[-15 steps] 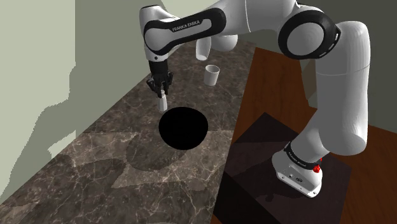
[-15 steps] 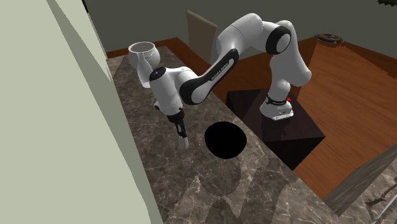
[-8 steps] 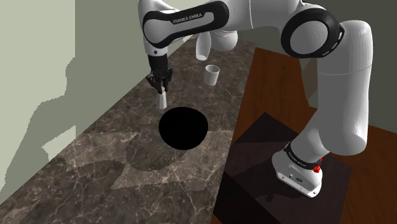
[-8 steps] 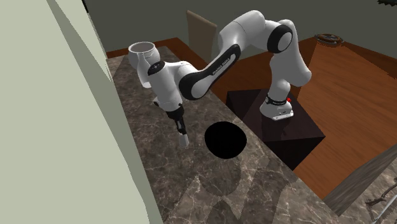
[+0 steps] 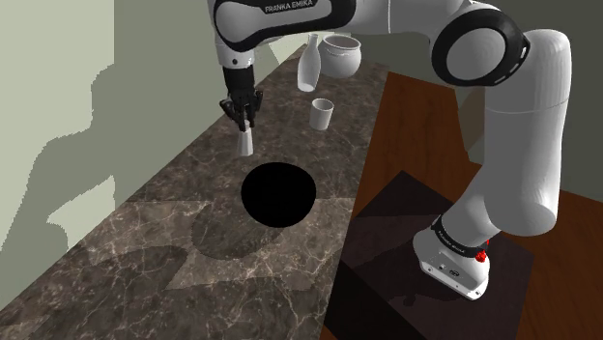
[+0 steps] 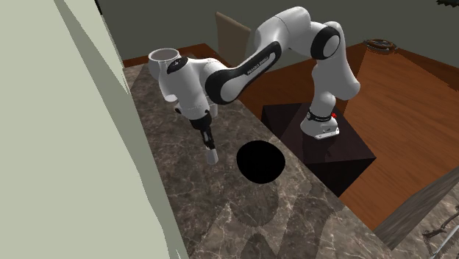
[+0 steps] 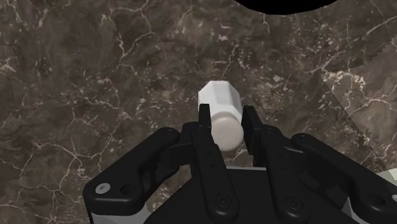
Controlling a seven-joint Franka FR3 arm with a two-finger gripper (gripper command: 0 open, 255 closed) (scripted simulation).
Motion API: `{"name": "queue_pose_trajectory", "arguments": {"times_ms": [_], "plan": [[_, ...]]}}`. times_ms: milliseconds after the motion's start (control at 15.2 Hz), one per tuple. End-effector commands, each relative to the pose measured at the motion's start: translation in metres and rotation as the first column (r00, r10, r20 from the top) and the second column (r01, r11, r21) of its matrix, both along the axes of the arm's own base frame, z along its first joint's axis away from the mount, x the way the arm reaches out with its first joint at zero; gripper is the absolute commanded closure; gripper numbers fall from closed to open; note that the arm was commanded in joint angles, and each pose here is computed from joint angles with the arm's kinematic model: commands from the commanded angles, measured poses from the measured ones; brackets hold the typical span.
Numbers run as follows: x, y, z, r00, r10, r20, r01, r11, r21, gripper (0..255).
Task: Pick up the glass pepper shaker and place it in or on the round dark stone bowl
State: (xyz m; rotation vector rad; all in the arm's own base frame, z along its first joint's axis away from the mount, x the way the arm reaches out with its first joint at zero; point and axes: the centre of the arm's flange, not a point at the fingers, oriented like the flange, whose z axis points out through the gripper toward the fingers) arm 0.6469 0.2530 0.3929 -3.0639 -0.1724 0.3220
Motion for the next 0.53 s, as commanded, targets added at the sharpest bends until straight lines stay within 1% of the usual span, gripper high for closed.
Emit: {"name": "queue_pose_trajectory", "arguments": {"times_ms": [0,462], "plan": [[0.000,0.000,0.011,1.000,0.000,0.000,0.000,1.000,0.000,255],[0.000,0.000,0.048,1.000,0.000,0.000,0.000,1.000,0.000,255]]}}
